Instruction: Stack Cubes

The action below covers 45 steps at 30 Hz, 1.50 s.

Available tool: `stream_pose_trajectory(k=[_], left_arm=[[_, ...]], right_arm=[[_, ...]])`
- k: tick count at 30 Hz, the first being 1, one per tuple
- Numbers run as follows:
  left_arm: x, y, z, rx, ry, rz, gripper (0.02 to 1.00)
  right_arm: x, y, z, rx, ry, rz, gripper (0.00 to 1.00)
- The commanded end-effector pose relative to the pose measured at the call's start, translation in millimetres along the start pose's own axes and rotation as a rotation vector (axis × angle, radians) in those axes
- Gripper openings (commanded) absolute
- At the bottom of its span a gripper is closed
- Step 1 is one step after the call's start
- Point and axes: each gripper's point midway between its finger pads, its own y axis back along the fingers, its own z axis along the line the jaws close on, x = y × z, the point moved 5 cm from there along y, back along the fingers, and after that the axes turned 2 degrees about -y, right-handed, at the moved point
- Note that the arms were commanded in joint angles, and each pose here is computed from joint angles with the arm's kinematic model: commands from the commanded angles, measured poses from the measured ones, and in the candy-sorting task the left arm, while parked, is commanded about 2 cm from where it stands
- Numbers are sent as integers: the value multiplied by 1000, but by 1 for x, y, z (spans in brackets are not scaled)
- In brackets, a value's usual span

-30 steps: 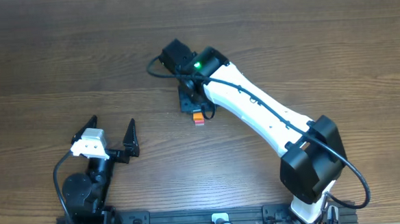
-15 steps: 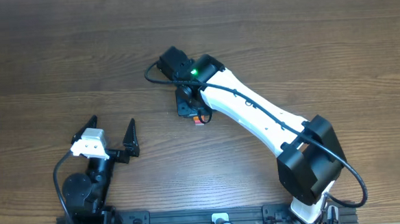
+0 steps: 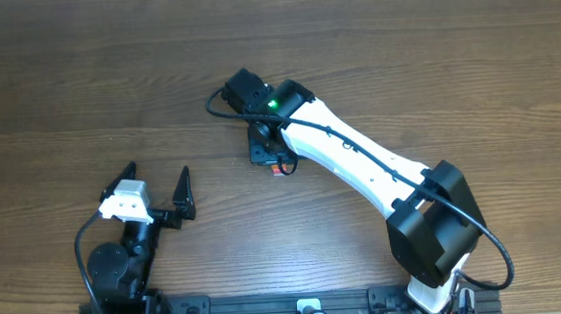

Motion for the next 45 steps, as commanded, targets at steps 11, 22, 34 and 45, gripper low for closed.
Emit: stream_pose_trajectory(k=[11,22,34,45], left_arm=[[2,0,-1,3,-15,1,1000],[2,0,-1,3,-15,2,1000],[2,0,-1,3,-15,1,1000],[2,0,-1,3,-15,1,1000]], right_arm=[[1,-4,-2,30,-47,-13,12],[1,-8,-2,38,-47,-5,12],[3,-14,-1,49,-46,7,12],[3,-20,0,52,-44,17,9]])
